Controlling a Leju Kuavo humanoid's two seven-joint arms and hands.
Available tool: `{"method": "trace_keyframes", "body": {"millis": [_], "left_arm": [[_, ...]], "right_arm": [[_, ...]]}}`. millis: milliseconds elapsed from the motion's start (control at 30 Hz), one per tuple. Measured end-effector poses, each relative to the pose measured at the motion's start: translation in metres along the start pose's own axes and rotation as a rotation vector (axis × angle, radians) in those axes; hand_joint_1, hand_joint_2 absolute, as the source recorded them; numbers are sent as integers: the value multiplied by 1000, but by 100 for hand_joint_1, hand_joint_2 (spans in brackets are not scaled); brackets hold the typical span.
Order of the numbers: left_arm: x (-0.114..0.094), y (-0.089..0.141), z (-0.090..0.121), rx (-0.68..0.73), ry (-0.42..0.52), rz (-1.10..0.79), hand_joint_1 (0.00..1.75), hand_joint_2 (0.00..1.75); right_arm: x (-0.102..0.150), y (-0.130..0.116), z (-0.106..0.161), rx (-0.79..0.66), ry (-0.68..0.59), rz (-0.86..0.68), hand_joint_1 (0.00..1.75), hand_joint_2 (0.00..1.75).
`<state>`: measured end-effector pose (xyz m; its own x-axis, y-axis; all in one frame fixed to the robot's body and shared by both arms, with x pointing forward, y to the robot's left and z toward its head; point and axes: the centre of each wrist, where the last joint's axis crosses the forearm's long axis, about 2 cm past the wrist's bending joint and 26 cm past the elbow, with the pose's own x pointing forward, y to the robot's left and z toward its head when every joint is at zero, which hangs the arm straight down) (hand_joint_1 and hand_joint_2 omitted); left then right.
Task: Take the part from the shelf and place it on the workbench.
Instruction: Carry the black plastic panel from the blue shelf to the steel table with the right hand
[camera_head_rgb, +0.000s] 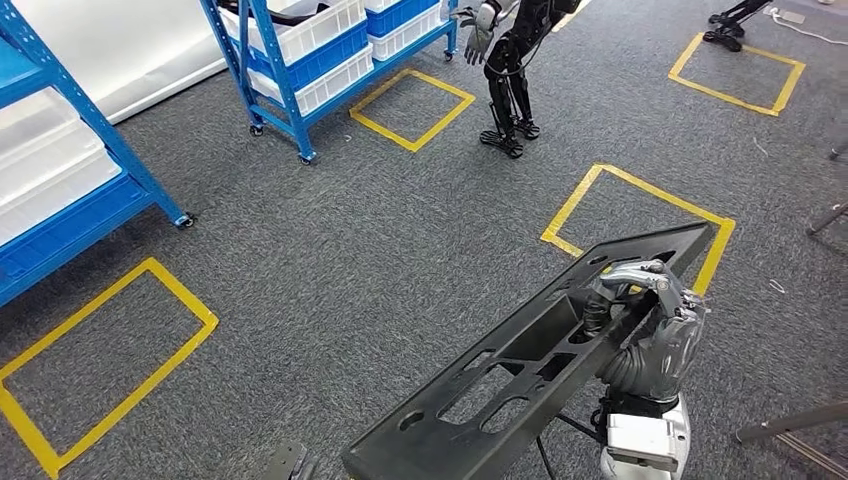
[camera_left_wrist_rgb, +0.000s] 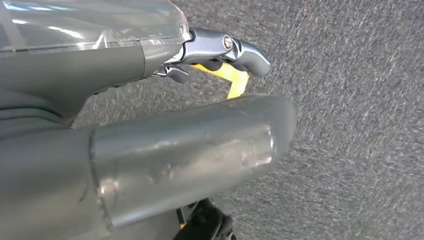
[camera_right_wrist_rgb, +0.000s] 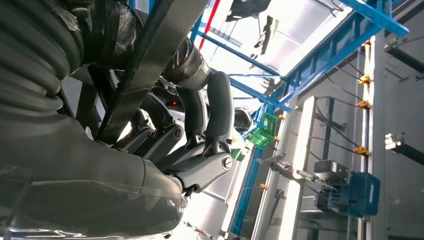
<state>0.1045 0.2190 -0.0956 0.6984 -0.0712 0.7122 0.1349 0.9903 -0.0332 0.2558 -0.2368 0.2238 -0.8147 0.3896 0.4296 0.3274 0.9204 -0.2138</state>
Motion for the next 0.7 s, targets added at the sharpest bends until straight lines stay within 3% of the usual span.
{"method": "trace_keyframes", "body": {"millis": [700], "left_arm": [[2,-1,-1,-2,-6,-1,0,0]], "right_arm": [[0,-1,-5,-8,-15,5,175,175]]}}
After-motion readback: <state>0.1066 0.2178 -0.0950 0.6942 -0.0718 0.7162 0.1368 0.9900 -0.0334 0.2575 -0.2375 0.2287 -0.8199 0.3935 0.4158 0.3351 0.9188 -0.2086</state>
